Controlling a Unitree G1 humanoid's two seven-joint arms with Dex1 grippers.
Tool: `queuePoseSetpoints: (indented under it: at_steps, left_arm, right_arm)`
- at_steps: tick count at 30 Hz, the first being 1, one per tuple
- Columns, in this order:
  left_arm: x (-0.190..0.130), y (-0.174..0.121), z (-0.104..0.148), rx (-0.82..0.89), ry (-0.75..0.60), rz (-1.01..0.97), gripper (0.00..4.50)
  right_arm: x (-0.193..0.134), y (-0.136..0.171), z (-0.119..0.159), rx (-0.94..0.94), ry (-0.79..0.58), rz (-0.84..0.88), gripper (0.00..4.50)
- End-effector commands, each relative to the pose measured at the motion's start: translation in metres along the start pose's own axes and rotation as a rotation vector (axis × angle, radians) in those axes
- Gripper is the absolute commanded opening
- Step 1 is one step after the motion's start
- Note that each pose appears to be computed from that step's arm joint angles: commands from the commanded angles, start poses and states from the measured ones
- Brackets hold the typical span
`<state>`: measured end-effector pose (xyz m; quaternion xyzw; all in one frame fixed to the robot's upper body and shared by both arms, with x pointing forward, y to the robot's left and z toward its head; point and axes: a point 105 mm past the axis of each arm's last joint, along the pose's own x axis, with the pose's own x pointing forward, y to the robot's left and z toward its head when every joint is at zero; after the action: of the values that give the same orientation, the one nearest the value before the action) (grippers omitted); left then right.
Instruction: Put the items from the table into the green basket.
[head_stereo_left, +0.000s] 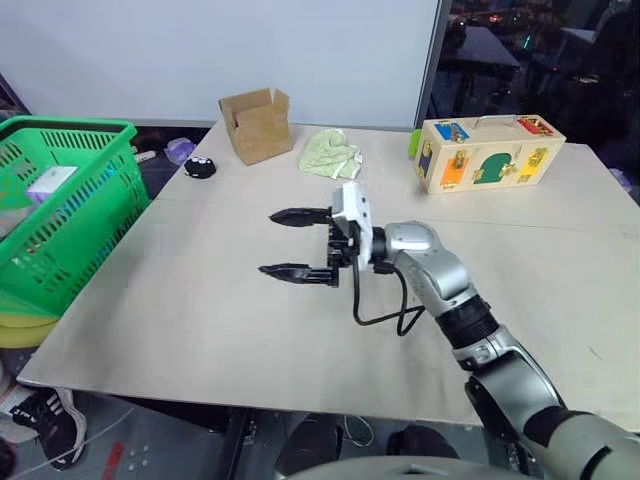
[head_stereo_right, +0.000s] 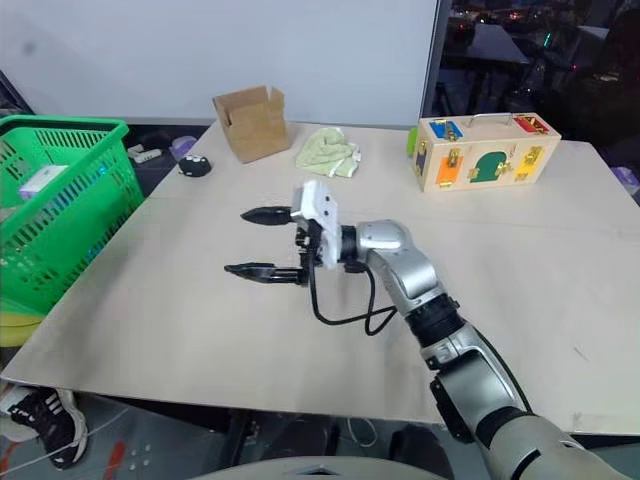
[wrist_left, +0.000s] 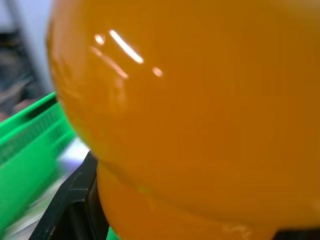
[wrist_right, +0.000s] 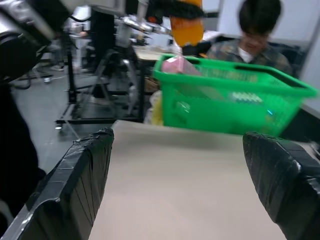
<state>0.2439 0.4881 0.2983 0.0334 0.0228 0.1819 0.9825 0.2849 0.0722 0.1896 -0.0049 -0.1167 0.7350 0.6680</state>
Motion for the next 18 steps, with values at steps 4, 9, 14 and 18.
queuePoseSetpoints:
  at_steps: [4, 9, 14, 18]
  left_arm:
    - [0.002, 0.028, 0.029, 0.087, -0.11, 0.063, 3.12]
    - [0.013, 0.027, 0.027, 0.098, -0.12, 0.065, 3.12]
    - [0.018, 0.029, 0.029, 0.1, -0.13, 0.093, 3.12]
    - [0.021, 0.03, 0.036, 0.102, -0.153, 0.133, 3.12]
  right_arm:
    - [0.011, -0.001, 0.025, -0.068, -0.058, -0.007, 4.39]
    - [0.015, -0.012, 0.028, -0.065, -0.059, -0.105, 4.39]
    - [0.017, -0.015, 0.032, -0.067, -0.063, -0.142, 4.39]
    - [0.018, -0.017, 0.037, -0.063, -0.085, -0.176, 4.39]
